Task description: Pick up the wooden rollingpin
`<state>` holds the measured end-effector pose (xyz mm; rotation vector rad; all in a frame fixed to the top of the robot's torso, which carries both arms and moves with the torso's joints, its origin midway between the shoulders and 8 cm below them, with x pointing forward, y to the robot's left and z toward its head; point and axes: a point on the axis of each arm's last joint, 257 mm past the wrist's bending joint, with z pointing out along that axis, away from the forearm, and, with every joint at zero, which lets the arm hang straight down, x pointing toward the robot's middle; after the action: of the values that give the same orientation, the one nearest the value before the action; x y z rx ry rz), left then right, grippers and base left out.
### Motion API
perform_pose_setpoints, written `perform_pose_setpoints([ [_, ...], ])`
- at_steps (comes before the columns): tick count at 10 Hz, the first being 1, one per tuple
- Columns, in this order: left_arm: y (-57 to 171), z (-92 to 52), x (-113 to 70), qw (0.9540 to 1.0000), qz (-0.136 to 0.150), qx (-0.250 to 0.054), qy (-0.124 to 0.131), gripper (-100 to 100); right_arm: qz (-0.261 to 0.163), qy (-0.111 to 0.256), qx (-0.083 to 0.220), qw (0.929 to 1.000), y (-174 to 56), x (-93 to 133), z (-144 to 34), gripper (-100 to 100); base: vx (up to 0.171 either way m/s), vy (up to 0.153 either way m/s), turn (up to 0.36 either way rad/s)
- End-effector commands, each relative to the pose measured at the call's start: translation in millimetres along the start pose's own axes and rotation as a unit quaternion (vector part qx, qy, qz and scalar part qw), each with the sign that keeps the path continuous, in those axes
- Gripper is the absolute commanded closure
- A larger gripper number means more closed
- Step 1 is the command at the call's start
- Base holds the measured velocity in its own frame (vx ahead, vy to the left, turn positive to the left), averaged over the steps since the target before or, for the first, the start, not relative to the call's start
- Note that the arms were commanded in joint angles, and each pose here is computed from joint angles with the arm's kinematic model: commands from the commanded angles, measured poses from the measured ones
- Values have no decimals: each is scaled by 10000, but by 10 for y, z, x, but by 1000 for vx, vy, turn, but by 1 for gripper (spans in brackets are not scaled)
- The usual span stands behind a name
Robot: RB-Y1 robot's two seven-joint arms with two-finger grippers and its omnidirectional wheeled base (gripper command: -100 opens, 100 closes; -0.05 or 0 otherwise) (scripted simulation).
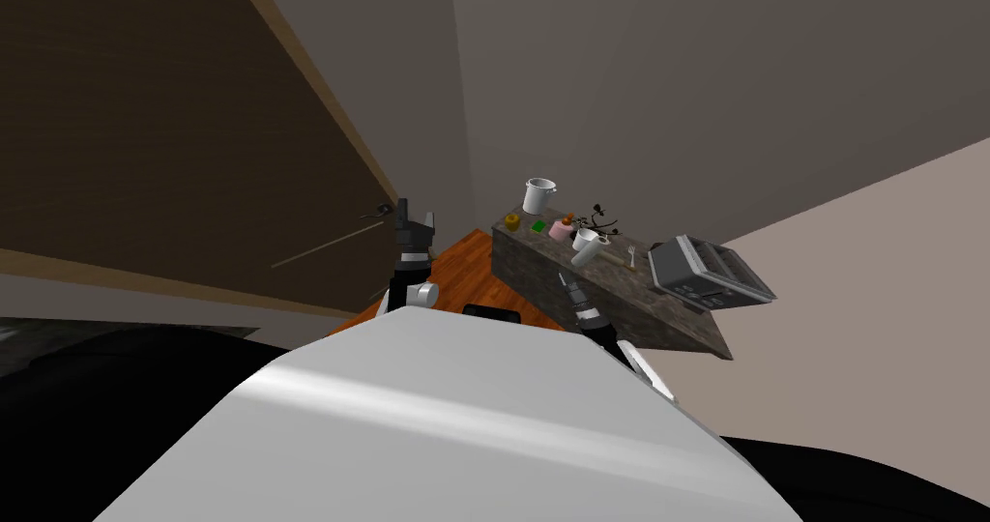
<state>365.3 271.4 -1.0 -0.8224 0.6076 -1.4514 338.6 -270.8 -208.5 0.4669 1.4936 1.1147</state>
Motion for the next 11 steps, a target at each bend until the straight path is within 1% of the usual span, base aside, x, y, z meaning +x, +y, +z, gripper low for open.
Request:
perform_pose_setpoints([
  [1,0,0,0,10000,0,0,0,0,-228,298,263,9989,-211,86,-163,-100,-20,83,103],
  [2,0,0,0,10000,0,0,0,0,-300,386,272,9984,-220,76,-176,-100,-14,62,45],
  [3,0,0,0,10000,0,0,0,0,-496,626,480,9956,-399,139,-305,-100,-18,59,109],
  [4,0,0,0,10000,0,0,0,0,-566,712,513,9945,-429,125,-330,-100,-15,52,57],
  [5,0,0,0,10000,0,0,0,0,-780,963,707,9898,-597,170,-469,-100,-13,74,108],
  [6,0,0,0,10000,0,0,0,0,-847,1044,756,9880,-641,150,-502,-100,-11,60,51],
  [7,0,0,0,10000,0,0,0,0,-1063,1288,945,9814,-804,177,-651,-100,-2,67,112],
  [8,0,0,0,10000,0,0,0,0,-1142,1379,998,9788,-851,147,-691,-100,-6,51,48],
  [9,0,0,0,10000,1,0,0,0,-1360,1618,1211,9699,-1033,152,-866,-100,-4,55,127],
  [10,0,0,0,10000,0,0,0,0,-1448,1716,1237,9666,-1057,113,-893,-100,2,43,51],
  [11,0,0,0,10000,1,0,0,0,-1675,1960,1381,9563,-1184,107,-1042,-100,7,50,102],
])
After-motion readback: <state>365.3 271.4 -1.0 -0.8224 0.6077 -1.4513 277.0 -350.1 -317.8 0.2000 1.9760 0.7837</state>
